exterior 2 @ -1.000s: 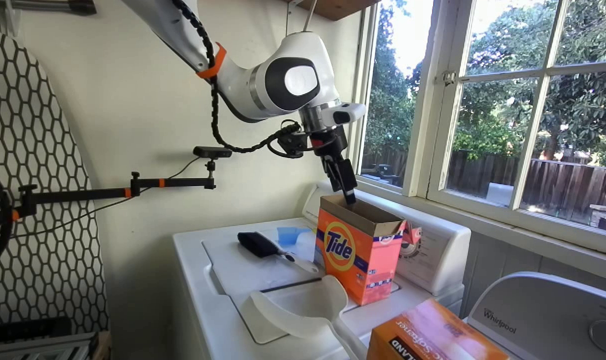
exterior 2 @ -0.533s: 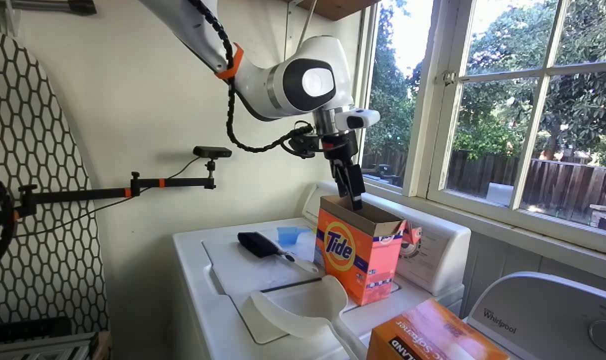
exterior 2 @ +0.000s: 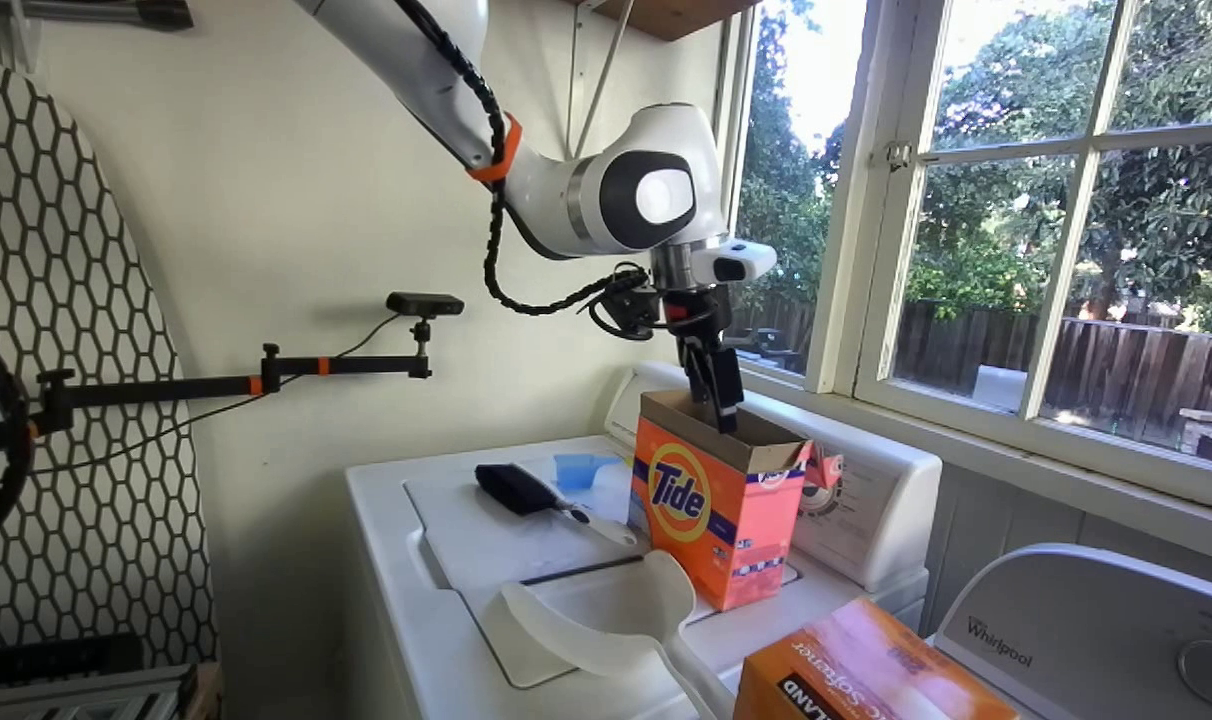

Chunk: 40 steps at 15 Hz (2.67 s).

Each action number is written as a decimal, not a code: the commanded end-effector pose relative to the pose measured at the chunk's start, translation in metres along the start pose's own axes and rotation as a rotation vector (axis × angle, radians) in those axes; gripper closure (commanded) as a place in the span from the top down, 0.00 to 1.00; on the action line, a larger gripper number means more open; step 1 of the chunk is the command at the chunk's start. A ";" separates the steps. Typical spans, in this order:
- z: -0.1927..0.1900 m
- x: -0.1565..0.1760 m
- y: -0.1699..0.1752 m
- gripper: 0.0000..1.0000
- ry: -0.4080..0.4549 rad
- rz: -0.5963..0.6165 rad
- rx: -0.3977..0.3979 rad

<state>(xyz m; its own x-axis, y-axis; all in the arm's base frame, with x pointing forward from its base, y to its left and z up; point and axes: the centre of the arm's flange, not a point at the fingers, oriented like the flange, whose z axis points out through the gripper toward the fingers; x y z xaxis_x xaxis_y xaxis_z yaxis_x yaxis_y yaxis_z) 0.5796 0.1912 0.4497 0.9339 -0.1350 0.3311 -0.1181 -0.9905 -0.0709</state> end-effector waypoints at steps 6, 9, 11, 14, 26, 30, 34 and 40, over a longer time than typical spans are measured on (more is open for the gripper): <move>0.023 0.012 -0.006 1.00 0.009 0.087 -0.008; 0.033 0.009 -0.008 1.00 -0.016 0.113 -0.014; 0.043 0.008 -0.011 1.00 -0.028 0.127 -0.023; 0.057 0.009 -0.014 0.66 -0.036 0.157 -0.041; 0.052 0.032 0.021 0.00 0.052 0.418 -0.066; 0.053 0.037 0.034 0.01 0.073 0.514 -0.084; 0.046 0.045 0.061 0.01 0.088 0.628 -0.108; 0.021 0.066 0.132 0.01 0.166 0.852 -0.138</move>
<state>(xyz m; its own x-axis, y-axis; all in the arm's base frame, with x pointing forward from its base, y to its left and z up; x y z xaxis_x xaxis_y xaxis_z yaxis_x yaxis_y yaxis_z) 0.6417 0.0760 0.4293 0.5433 -0.7680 0.3391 -0.7506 -0.6253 -0.2137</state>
